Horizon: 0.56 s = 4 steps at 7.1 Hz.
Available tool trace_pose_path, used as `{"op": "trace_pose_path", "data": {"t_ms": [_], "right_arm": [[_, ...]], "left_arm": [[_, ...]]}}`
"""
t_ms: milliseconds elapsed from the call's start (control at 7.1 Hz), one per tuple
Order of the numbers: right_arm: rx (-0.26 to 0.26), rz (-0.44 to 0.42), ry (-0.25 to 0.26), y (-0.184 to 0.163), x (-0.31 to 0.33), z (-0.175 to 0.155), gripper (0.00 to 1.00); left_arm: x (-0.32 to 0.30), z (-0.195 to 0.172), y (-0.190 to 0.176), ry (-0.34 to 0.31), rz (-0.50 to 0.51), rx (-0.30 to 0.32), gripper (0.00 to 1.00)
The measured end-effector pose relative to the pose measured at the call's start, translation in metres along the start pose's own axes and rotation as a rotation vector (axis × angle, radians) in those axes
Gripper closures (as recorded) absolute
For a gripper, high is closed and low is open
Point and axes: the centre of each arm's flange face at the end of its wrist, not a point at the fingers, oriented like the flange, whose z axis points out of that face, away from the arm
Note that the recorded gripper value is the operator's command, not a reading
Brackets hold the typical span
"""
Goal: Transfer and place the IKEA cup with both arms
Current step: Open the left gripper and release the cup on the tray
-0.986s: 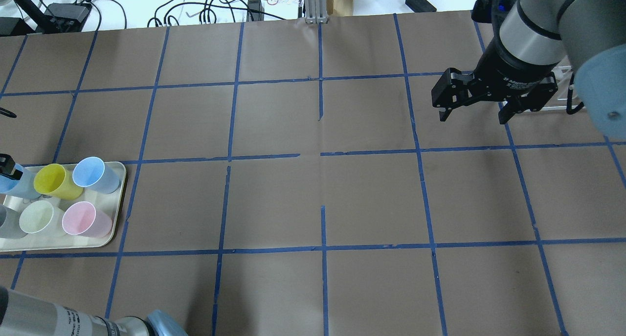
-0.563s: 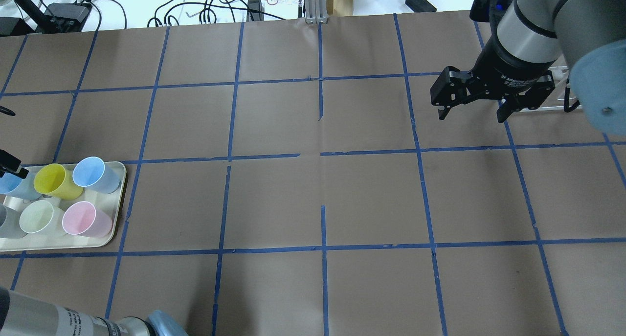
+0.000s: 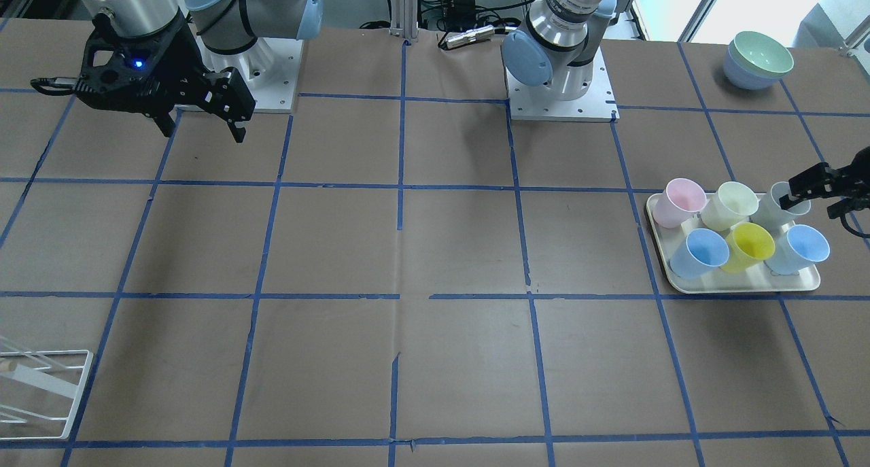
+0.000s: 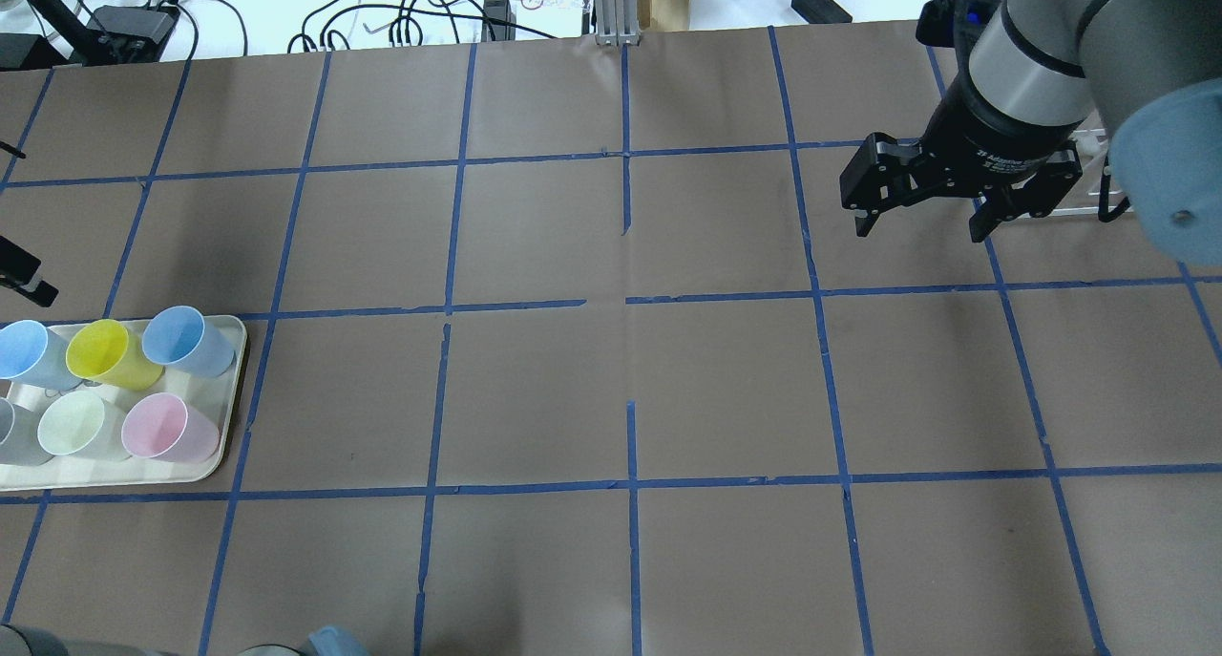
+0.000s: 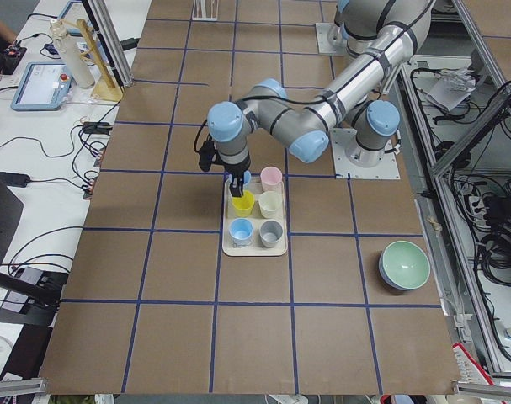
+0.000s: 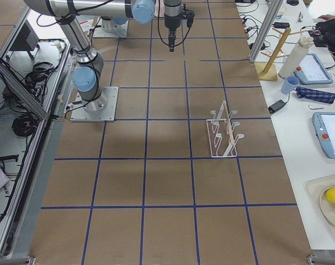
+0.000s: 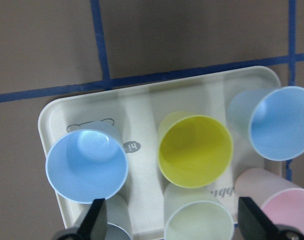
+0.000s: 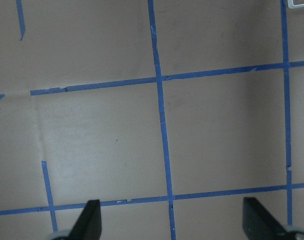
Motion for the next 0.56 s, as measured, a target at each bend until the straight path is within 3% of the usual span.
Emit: {"op": "trace_pose_path", "data": {"t_ms": [282, 563], "right_arm": [[0.0, -0.004, 0.003, 0.0, 0.001, 0.0, 0.0], [-0.002, -0.008, 0.009, 0.0, 0.002, 0.001, 0.0]], "left_arm": [[0.103, -0.032, -0.008, -0.021, -0.081, -0.02, 0.09], [0.203, -0.053, -0.009, -0.049, -0.163, 0.006, 0.09]]}}
